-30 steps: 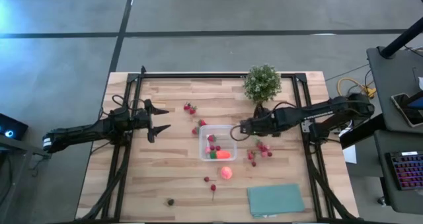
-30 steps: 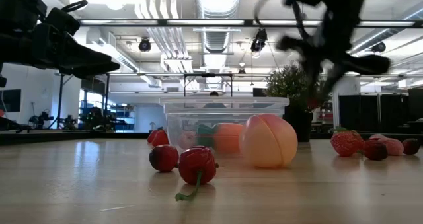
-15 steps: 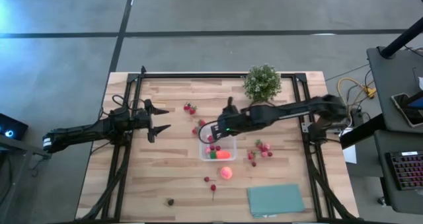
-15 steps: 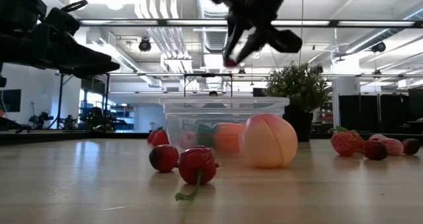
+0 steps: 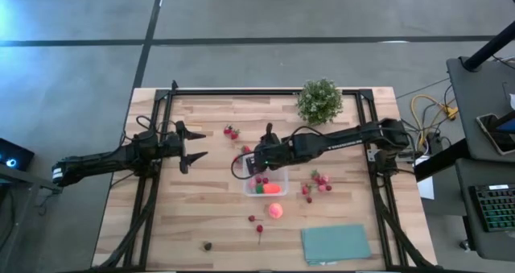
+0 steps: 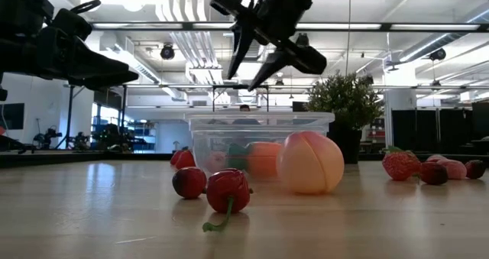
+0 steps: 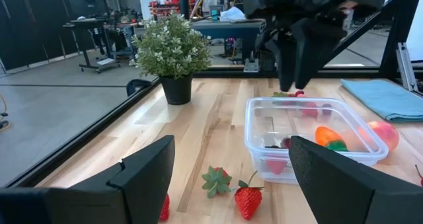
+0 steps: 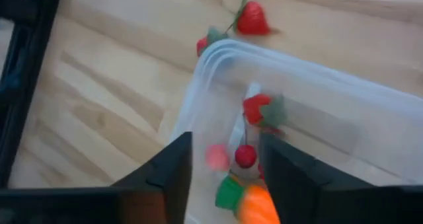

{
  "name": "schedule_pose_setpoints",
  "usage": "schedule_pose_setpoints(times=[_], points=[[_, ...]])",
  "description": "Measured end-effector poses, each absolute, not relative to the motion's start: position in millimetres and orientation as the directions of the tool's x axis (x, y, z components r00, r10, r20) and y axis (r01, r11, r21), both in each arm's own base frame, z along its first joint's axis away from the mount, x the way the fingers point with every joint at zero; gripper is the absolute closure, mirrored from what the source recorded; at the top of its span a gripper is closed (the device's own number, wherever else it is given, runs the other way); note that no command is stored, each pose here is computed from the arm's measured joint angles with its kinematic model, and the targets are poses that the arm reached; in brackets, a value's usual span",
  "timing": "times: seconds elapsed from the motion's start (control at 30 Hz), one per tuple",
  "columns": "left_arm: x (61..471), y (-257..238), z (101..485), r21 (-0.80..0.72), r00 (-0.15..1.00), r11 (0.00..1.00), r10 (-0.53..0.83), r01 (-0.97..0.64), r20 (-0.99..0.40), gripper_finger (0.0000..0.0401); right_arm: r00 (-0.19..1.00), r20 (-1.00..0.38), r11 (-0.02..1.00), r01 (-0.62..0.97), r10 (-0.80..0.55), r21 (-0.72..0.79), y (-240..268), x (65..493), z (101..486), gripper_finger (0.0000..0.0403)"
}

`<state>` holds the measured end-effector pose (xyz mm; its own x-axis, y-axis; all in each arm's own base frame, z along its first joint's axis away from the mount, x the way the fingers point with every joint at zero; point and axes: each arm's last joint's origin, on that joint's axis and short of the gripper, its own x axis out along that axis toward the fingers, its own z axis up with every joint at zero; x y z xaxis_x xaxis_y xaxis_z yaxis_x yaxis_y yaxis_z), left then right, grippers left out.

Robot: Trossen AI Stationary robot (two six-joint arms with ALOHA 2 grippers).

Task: Pick and placing Produce into tupperware
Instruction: Put the cherry into the transparent bin

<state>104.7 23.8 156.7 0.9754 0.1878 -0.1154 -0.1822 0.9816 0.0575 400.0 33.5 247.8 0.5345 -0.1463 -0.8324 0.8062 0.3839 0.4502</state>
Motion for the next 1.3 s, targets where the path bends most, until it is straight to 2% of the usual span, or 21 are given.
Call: schedule_pose_setpoints(times=[0.13,0.27,0.53,0.7,0.83,0.9,1.03,1.17,1.3], points=[[104.7,23.8,156.5,0.057,0.975,0.982,0.187,-0.182,-0.118,0.0118,0.519,-0.841,0.344,0.826,-0.156,0.446,32.5,392.4,255.6,0.0196],[104.7,23.8,156.6,0.057,0.975,0.982,0.188,-0.182,-0.117,0.0118,0.443,-0.884,0.328,0.866,-0.151,0.378,40.1,373.0,265.5,0.0176],[104.7,23.8,156.2,0.057,0.975,0.982,0.187,-0.182,-0.121,0.0118,0.237,-0.965,0.544,0.828,-0.114,0.139,100.9,309.5,287.7,0.0178],[104.7,23.8,156.4,0.057,0.975,0.982,0.188,-0.182,-0.119,0.0118,0.115,-0.985,0.608,0.794,-0.131,0.011,129.9,269.2,298.3,0.0178],[104.6,23.8,156.4,0.057,0.975,0.982,0.188,-0.182,-0.118,0.0118,0.108,-0.988,0.568,0.823,-0.114,0.025,148.8,255.9,300.1,0.0178],[104.6,23.8,156.4,0.057,0.975,0.982,0.188,-0.182,-0.118,0.0118,0.111,-0.987,0.581,0.814,-0.117,0.023,158.6,250.9,298.8,0.018],[104.6,23.8,156.5,0.057,0.975,0.982,0.188,-0.182,-0.117,0.0118,0.044,-0.98,0.609,0.788,-0.196,-0.087,177.1,237.3,284.6,0.0182],[104.6,23.8,156.6,0.057,0.975,0.982,0.188,-0.182,-0.117,0.0118,-0.009,-0.967,0.57,0.806,-0.255,-0.158,191.9,220.6,266.2,0.0182],[104.6,23.8,156.5,0.057,0.975,0.982,0.188,-0.182,-0.118,0.0118,0.011,-0.97,0.494,0.862,-0.242,-0.114,200.6,208.9,247.3,0.0182]])
